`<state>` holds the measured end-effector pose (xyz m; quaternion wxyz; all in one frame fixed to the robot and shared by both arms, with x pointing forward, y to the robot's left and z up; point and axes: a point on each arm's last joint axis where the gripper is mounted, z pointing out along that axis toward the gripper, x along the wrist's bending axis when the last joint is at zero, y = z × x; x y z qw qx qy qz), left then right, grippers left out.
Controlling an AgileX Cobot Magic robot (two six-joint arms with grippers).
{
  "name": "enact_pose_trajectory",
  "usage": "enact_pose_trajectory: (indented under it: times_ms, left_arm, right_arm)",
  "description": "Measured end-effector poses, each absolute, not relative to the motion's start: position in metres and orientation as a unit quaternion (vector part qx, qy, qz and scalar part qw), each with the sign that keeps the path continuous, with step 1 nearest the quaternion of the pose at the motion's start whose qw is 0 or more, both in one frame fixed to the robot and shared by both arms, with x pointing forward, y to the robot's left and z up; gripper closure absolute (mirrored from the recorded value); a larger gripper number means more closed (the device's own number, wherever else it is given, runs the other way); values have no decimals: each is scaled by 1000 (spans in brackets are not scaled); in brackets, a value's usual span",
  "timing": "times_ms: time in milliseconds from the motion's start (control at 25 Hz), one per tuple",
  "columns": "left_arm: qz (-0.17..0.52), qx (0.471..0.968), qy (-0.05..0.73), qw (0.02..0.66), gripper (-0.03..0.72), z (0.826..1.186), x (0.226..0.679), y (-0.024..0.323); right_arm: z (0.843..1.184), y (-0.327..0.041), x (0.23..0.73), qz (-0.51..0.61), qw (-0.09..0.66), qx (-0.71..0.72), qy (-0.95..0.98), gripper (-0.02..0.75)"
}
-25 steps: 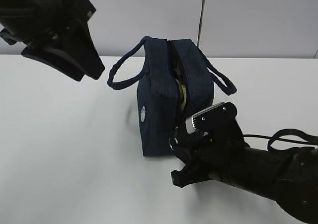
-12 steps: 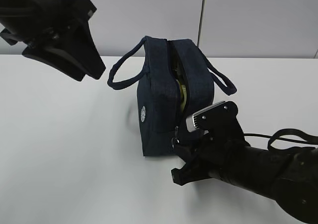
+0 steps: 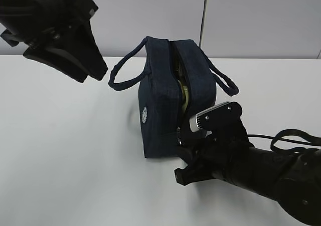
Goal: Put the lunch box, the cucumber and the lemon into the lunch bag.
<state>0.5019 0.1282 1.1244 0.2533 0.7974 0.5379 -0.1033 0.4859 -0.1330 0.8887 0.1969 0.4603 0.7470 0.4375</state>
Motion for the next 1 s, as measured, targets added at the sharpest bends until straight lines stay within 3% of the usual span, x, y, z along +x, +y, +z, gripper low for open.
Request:
enact_pose_trajectory:
  times_ms: [360, 1000]
  left_arm:
    - [-112, 795, 538, 258, 440, 1125, 501, 127]
    - [-112, 794, 538, 258, 440, 1125, 501, 127]
  right_arm:
    - [890, -133, 489, 433, 200, 473, 741, 514]
    - [885, -129, 496, 407, 189, 478, 755, 511]
